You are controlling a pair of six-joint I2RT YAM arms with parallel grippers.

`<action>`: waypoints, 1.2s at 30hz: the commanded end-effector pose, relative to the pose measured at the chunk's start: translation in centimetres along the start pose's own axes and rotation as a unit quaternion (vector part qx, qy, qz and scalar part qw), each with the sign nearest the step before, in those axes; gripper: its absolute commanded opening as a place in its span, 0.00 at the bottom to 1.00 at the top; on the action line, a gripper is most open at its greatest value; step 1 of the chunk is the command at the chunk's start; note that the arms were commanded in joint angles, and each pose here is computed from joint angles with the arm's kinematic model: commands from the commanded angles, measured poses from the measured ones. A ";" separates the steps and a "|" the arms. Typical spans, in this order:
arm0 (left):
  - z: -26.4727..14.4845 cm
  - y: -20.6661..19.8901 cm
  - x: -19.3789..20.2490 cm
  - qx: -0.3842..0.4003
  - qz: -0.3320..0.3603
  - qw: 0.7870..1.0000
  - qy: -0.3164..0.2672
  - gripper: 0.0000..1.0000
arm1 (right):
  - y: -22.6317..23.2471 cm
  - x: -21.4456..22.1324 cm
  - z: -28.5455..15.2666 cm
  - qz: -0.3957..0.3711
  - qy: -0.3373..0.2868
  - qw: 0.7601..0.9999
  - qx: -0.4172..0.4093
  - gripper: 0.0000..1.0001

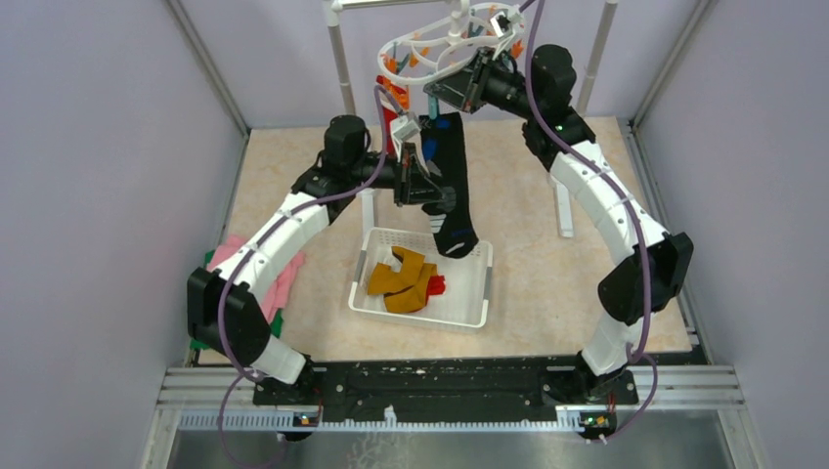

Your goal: Remove the socks clipped to the hanger

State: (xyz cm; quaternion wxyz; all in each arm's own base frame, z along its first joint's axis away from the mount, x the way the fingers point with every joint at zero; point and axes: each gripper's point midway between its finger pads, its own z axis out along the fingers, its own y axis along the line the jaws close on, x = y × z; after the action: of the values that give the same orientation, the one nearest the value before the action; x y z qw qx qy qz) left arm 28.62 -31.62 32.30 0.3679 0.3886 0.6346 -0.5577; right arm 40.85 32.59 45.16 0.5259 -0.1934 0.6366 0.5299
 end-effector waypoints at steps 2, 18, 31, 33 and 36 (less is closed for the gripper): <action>-2.7 -2.7 4.0 0.005 0.081 0.994 0.070 0.00 | 2.7 -4.7 -2.8 -0.026 -0.045 0.999 -0.012 0.00; -4.7 -1.5 15.8 0.005 0.146 0.959 0.241 0.98 | 1.9 -5.5 -4.3 -0.019 -0.028 0.999 0.030 0.00; -6.8 4.2 2.1 -0.154 0.193 0.965 0.089 0.99 | -1.1 -6.6 -8.0 -0.006 -0.048 0.995 0.086 0.00; -6.7 5.7 0.2 -0.180 0.215 0.958 0.066 0.99 | -1.2 -6.6 -8.1 -0.005 -0.048 0.995 0.088 0.00; -6.2 7.5 -2.1 -0.198 0.227 0.953 0.031 0.99 | -1.7 -6.7 -8.4 0.002 -0.048 0.994 0.093 0.00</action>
State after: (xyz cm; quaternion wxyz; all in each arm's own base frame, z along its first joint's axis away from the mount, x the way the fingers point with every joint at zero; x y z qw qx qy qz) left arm 32.02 -23.73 27.91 0.4579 0.4822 0.6744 -0.3210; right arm 40.91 23.91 47.87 0.5508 -0.1342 0.6664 0.4843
